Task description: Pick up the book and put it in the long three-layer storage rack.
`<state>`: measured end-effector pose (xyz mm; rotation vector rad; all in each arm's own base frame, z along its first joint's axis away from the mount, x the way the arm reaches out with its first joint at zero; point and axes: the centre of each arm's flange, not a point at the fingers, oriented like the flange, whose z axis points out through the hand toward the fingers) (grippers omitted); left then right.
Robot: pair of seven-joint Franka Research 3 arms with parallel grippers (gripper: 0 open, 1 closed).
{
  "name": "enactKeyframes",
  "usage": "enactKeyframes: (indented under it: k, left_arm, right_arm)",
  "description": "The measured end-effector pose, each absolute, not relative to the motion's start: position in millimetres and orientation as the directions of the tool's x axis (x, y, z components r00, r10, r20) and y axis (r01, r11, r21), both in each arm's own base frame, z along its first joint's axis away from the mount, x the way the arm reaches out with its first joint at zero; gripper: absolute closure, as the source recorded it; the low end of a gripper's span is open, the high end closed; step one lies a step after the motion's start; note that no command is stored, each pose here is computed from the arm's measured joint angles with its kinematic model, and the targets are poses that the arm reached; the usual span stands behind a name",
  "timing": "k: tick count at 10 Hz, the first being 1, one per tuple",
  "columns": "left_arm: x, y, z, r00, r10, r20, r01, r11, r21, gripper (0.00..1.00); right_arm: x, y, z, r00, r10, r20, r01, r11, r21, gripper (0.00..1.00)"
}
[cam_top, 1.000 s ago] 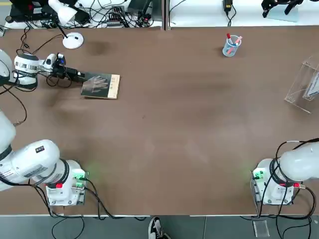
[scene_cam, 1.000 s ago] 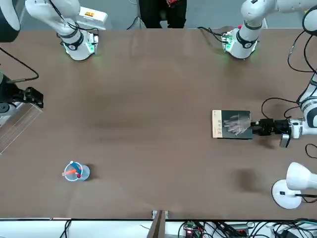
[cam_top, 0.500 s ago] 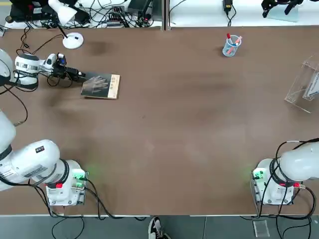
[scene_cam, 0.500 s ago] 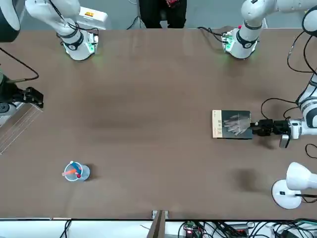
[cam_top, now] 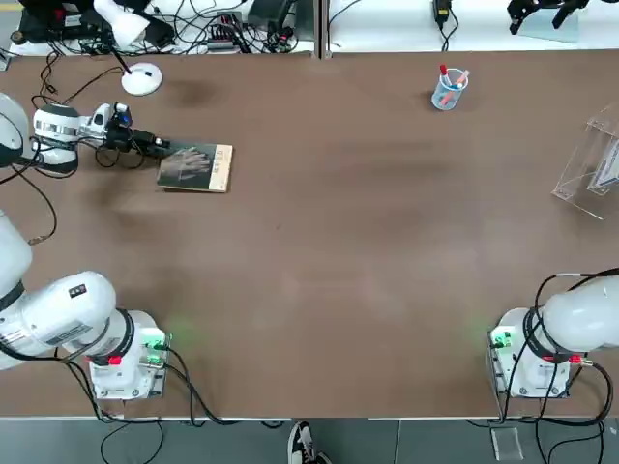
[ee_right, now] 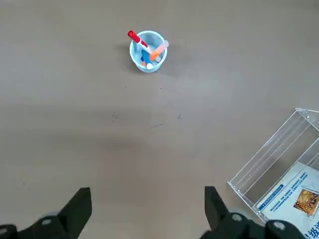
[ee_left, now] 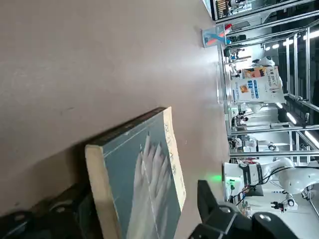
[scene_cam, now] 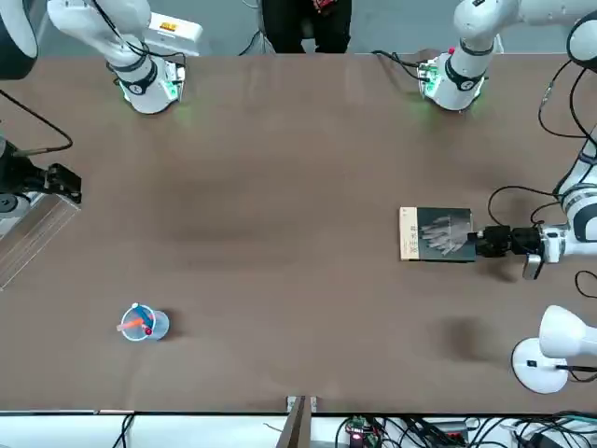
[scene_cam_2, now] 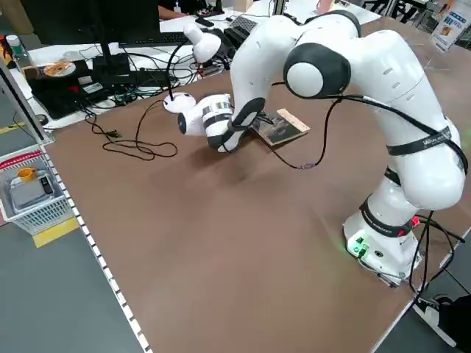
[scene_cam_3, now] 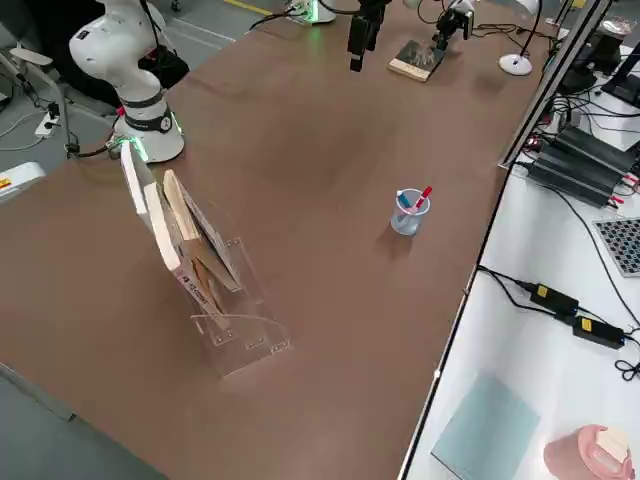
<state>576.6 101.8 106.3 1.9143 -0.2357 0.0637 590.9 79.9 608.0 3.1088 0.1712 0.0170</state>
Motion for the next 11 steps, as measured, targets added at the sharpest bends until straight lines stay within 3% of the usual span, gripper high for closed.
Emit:
enactKeyframes:
  k: [6,7,8,10,11]
  left_arm:
    - [576.8,100.0,104.3,0.979,-0.129,0.156,-0.191,-0.329,0.925,0.22]
    - [576.4,100.0,103.0,0.98,-0.129,0.155,-0.189,-0.329,0.925,0.28]
    - [576.6,100.0,102.0,0.98,-0.127,0.154,-0.188,-0.328,0.926,0.28]
    - [578.4,100.7,98.1,0.98,-0.125,0.155,-0.188,-0.329,0.925,0.42]
    - [579.1,101.2,97.5,0.98,-0.125,0.156,-0.189,-0.325,0.927,0.42]
  right_arm:
    - [590.9,79.5,607.9,0.994,0.11,0.008,0.11,-0.994,0.029,0.0]
    - [590.9,79.4,607.9,0.994,0.11,0.008,0.11,-0.994,0.029,0.0]
    - [590.8,79.4,607.8,0.994,0.11,0.007,0.11,-0.994,0.029,0.0]
    - [590.7,79.3,607.7,0.994,0.11,0.006,0.11,-0.994,0.029,0.0]
    - [590.7,79.2,607.7,0.994,0.11,0.006,0.109,-0.994,0.029,0.0]
